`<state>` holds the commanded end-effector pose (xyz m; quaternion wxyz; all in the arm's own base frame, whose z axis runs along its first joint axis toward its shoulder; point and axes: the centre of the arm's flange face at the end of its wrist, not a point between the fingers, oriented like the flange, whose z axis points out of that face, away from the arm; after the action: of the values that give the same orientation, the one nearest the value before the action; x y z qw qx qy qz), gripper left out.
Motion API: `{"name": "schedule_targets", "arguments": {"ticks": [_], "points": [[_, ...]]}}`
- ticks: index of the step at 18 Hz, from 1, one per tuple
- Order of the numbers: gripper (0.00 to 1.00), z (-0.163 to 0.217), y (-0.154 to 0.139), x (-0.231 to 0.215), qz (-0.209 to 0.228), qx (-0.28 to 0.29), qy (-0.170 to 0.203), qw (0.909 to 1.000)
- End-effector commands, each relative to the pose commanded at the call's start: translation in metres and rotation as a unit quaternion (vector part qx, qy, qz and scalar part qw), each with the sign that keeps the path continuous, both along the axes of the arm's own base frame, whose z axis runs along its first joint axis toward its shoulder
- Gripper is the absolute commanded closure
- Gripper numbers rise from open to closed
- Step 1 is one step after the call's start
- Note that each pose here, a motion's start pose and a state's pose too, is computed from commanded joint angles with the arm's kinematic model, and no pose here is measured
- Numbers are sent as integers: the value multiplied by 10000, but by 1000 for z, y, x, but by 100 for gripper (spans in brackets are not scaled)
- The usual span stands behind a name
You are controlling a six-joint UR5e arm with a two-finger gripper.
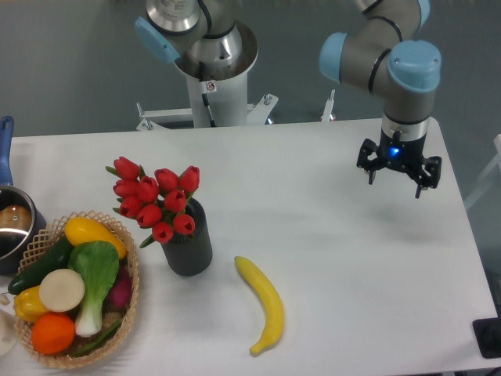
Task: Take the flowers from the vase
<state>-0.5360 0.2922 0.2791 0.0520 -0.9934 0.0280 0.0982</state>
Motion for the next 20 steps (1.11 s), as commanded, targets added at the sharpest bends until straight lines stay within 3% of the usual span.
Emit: {"name": "schedule_targets", "arguments": {"ticks": [10, 14, 20], "points": [[0, -5, 4, 9, 25, 13, -72, 10000], [0, -7, 27, 26, -33, 89, -76, 9999], [0, -8, 56, 44, 44, 699, -285, 9971]]}}
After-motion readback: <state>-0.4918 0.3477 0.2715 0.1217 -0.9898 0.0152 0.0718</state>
